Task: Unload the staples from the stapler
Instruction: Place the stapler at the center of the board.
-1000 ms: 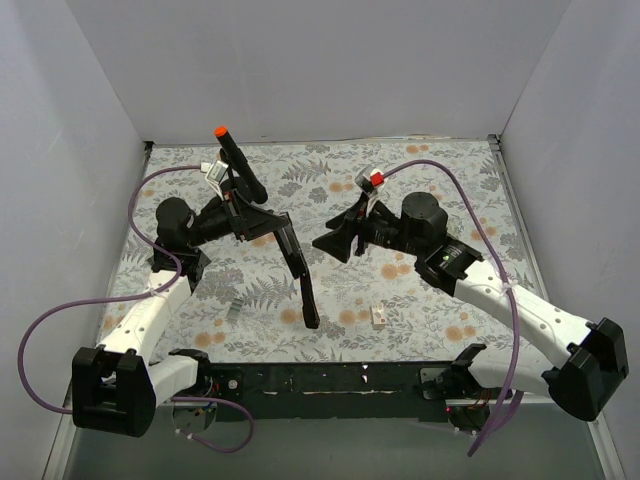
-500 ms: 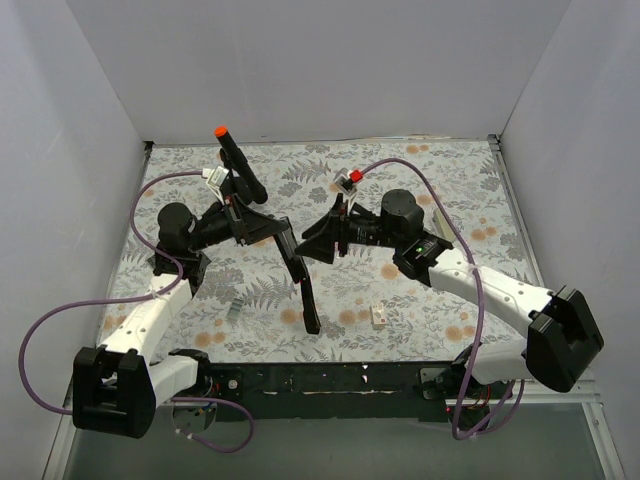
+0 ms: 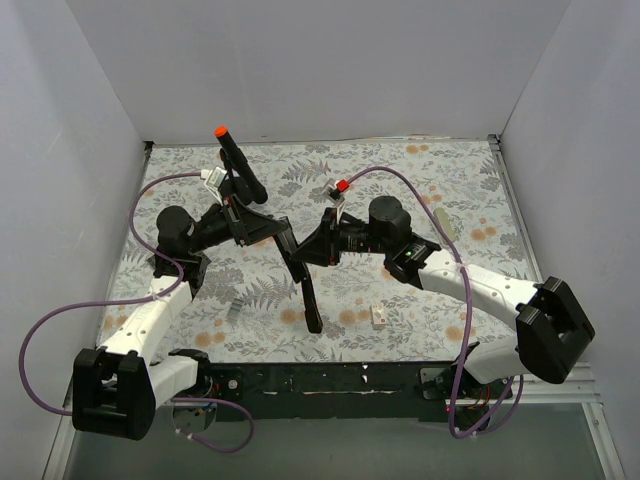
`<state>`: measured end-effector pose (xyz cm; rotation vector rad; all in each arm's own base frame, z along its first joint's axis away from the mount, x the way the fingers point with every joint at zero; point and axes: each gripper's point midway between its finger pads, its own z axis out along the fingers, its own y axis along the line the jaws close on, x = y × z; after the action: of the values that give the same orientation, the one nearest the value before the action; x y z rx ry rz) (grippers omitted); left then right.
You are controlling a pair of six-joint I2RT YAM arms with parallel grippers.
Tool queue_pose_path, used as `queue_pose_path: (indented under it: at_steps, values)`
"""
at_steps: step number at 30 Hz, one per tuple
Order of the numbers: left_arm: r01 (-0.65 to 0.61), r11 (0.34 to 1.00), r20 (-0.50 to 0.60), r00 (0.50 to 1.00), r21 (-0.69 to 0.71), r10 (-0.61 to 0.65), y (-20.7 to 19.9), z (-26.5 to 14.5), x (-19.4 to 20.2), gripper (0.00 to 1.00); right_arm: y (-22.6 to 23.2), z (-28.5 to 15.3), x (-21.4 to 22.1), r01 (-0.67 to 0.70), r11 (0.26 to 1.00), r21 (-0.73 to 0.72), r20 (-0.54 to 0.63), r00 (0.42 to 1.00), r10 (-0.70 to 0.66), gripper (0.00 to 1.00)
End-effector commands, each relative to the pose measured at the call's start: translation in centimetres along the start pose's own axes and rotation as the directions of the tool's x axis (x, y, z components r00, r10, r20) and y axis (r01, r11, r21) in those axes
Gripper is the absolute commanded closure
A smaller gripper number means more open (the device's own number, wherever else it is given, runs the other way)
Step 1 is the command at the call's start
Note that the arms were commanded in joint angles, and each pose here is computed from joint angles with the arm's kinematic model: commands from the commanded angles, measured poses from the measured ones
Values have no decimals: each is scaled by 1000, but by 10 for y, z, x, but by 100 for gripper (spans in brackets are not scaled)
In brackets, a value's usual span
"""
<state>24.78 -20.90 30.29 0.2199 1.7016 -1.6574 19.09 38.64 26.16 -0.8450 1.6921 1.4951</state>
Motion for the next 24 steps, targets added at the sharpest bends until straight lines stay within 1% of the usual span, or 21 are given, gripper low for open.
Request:
queue_pose_path:
  at_steps: [1, 2, 3, 4, 5, 6, 7, 9, 10, 12, 13, 14, 15, 17, 18, 19, 20, 21, 22, 23, 24]
  values:
    - [-36, 998, 28, 999, 41, 35, -20, -2, -6, 100, 8, 0, -11, 26, 999, -28, 54, 998, -24, 90]
    - [-32, 999, 26, 999, 40, 31, -19, -2, -5, 100, 8, 0, -12, 27, 999, -24, 59, 998, -26, 98]
    - [-36, 999, 26, 999, 39, 35, -20, -2, -5, 100, 9, -1, -14, 32, 999, -25, 63, 998, -30, 99]
    - [-15, 1000, 17, 1000, 23, 14, -14, -1, -4, 95, 9, -2, -16, 36, 999, -22, 67, 997, -35, 99]
    - [-26, 999, 16, 1000, 20, 26, -14, -1, -6, 84, 8, -2, -16, 34, 999, -13, 65, 997, -33, 99]
    - [-21, 1000, 12, 1000, 11, 21, -12, 0, -6, 67, 10, -3, -18, 41, 999, -10, 68, 997, -40, 99]
    - [5, 1000, 3, 1000, -8, -5, -6, 1, -4, 42, 8, -3, -22, 54, 999, 6, 76, 996, -54, 99]
    - [-18, 1000, 7, 1000, -21, 18, -5, 2, -8, 27, 3, -7, -22, 50, 997, 50, 67, 996, -54, 99]
    - [-13, 999, 0, 1000, -30, 13, -3, 2, -7, 18, -4, -9, -25, 50, 995, 88, 74, 996, -57, 99]
    - [-33, 999, -11, 999, -23, 32, -7, 3, -9, 13, -14, -15, -21, 53, 988, 143, 54, 997, -61, 99]
    - [-33, 999, -20, 999, -19, 33, -8, 3, -8, 9, -25, -21, -22, 44, 982, 182, 55, 997, -55, 99]
    - [-31, 999, -28, 999, -19, 31, -8, 3, -8, 2, -31, -26, -19, 27, 979, 203, 40, 999, -35, 99]
    - [-54, 998, -37, 998, -19, 53, -7, 3, -8, 2, -34, -30, -20, 20, 977, 213, 40, 999, -29, 99]
    - [-51, 998, -53, 997, -48, 48, -2, 3, -6, 2, -45, -41, -20, 5, 967, 253, 27, 1000, -12, 99]
    - [-58, 996, -49, 997, -65, 55, 1, 2, -6, 2, -45, -45, -30, 39, 962, 270, 28, 998, -48, 99]
    - [-67, 991, -45, 997, -113, 62, 12, 1, -5, 2, -51, -49, -37, 52, 949, 312, 31, 997, -65, 99]
    - [-69, 987, -40, 997, -144, 64, 19, -1, -3, 2, -56, -54, -32, 45, 936, 348, -8, 999, -44, 99]
    - [-75, 982, -36, 997, -171, 70, 24, -3, -2, 2, -54, -55, -53, 98, 926, 364, -4, 995, -104, 99]
    - [-92, 970, -26, 996, -224, 88, 37, -6, -1, 2, -67, -63, -57, 97, 892, 441, -22, 995, -97, 99]
    - [-86, 962, -23, 996, -257, 83, 47, -9, 4, 2, -78, -72, -45, 89, 863, 498, -88, 995, -51, 99]
    - [-90, 955, -24, 996, -284, 86, 55, -11, 7, 2, -91, -74, -44, 96, 833, 545, -124, 992, -33, 99]
